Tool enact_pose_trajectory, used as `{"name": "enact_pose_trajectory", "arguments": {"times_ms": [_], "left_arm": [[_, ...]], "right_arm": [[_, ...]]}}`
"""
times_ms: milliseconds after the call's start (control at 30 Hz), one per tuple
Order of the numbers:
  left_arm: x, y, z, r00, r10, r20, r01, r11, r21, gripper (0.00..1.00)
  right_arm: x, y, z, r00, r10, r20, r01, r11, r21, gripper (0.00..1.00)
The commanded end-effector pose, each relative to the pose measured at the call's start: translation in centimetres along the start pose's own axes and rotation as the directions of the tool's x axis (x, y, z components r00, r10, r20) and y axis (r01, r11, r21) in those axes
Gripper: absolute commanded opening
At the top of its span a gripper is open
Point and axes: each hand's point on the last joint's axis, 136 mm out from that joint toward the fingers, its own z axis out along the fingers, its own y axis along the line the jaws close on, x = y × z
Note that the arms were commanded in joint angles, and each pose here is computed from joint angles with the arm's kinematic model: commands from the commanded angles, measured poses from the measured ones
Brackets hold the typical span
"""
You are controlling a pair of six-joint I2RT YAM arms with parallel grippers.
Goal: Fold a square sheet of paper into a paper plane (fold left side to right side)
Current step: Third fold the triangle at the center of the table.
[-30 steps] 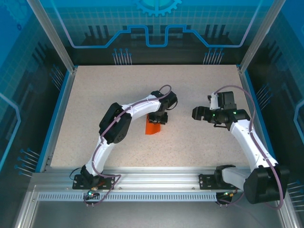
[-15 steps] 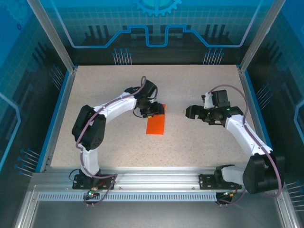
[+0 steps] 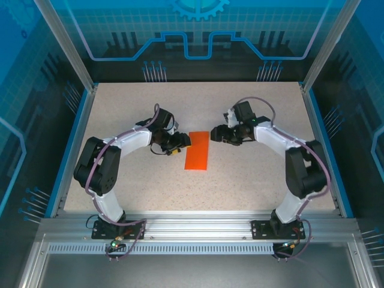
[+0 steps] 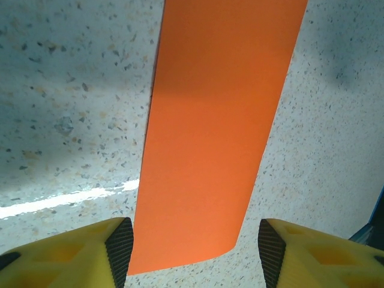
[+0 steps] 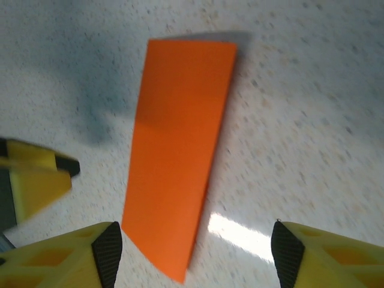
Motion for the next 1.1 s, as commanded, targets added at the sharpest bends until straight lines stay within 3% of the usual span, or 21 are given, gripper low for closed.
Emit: {"name": "enact_pose_trajectory", "arguments": {"times_ms": [0, 367, 1067], "left_arm": [[0.4, -1.8, -1.1, 1.0, 0.026, 0.008, -0.026, 0.995, 0.094, 0.61], [1.3, -0.6, -0.7, 0.999, 0.005, -0.037, -0.003, 0.999, 0.05, 0.61], [1.2, -0.2, 1.4, 0.994, -0.035, -0.108, 0.04, 0.998, 0.048, 0.6]], "right_arm": [[-1.9, 2.1, 1.9, 1.0, -0.016, -0.008, 0.015, 0.999, -0.048, 0.68], [-3.2, 1.9, 7.5, 0.997, -0.015, -0.082, 0.012, 1.0, -0.029, 0.66], [-2.6, 0.0, 9.8, 0.988, -0.032, -0.153, 0.035, 0.999, 0.022, 0.65]]}}
